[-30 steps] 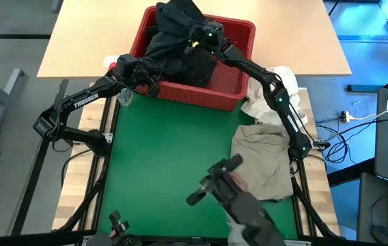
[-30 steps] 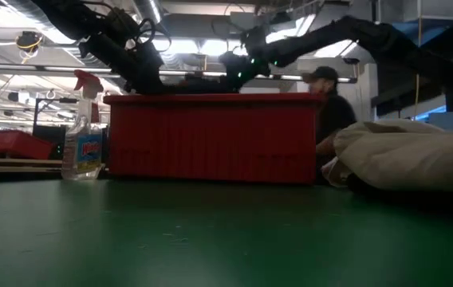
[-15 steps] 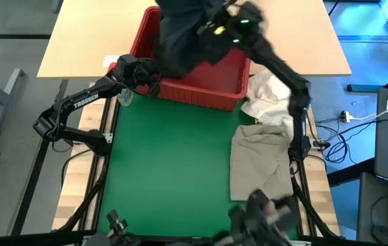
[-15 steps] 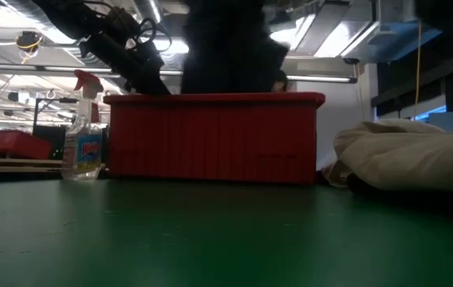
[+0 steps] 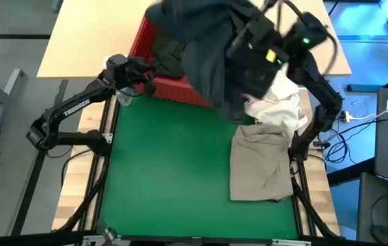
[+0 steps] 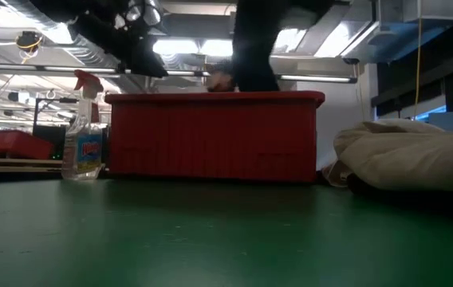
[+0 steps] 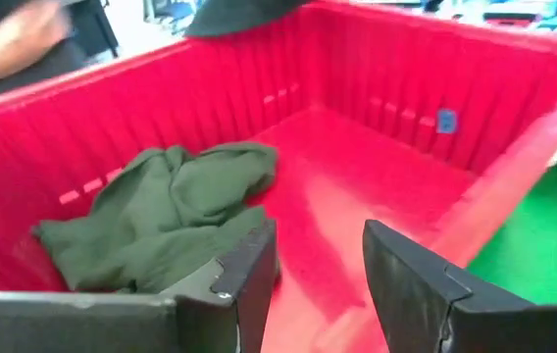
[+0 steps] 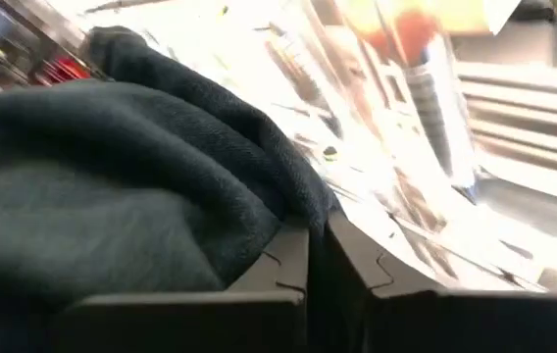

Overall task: Fold Laundry from Bin
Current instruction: Remove the blue pants from the red laundry bin

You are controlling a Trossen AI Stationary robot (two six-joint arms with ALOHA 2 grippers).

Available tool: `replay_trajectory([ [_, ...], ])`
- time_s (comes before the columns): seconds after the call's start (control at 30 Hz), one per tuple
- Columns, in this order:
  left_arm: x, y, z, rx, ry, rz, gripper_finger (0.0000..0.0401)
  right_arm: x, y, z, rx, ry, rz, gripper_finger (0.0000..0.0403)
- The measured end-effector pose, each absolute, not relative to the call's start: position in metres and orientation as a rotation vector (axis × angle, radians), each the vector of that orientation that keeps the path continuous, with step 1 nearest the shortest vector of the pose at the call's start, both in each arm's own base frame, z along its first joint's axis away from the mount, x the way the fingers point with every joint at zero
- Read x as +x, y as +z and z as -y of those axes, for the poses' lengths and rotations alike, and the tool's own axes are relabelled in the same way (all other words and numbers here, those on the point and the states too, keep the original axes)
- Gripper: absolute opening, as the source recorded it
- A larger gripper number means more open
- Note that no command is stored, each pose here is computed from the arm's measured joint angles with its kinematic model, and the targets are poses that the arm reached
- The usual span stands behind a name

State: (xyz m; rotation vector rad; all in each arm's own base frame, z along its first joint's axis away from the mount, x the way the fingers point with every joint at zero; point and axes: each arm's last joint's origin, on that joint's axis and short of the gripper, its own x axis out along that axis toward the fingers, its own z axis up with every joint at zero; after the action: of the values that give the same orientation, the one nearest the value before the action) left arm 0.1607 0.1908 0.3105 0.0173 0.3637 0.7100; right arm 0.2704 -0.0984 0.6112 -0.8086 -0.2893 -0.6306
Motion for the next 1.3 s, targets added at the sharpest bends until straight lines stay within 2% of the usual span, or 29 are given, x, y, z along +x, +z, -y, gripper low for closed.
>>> replay_trajectory([
  [0.3,0.150,0.342,-0.138,0.068,0.600,-0.265,0.0149,0.256,0.624,0.016,-0.771,-0.438,0.391,0.0017],
  [0.53,0.134,0.360,-0.092,0.021,0.479,-0.170,0.0149,0.239,0.630,-0.045,-0.690,-0.280,0.473,0.0016],
  [0.93,0.124,0.369,-0.052,-0.076,0.286,-0.097,0.0149,0.197,0.636,-0.139,-0.553,0.140,0.699,0.0019],
  [1.1,0.128,0.368,-0.045,-0.080,0.233,-0.100,0.0149,0.177,0.638,-0.159,-0.497,0.118,0.686,0.0023],
  [1.3,0.131,0.368,-0.039,-0.104,0.187,-0.103,0.0149,0.180,0.624,-0.164,-0.551,-0.063,0.399,0.0024],
])
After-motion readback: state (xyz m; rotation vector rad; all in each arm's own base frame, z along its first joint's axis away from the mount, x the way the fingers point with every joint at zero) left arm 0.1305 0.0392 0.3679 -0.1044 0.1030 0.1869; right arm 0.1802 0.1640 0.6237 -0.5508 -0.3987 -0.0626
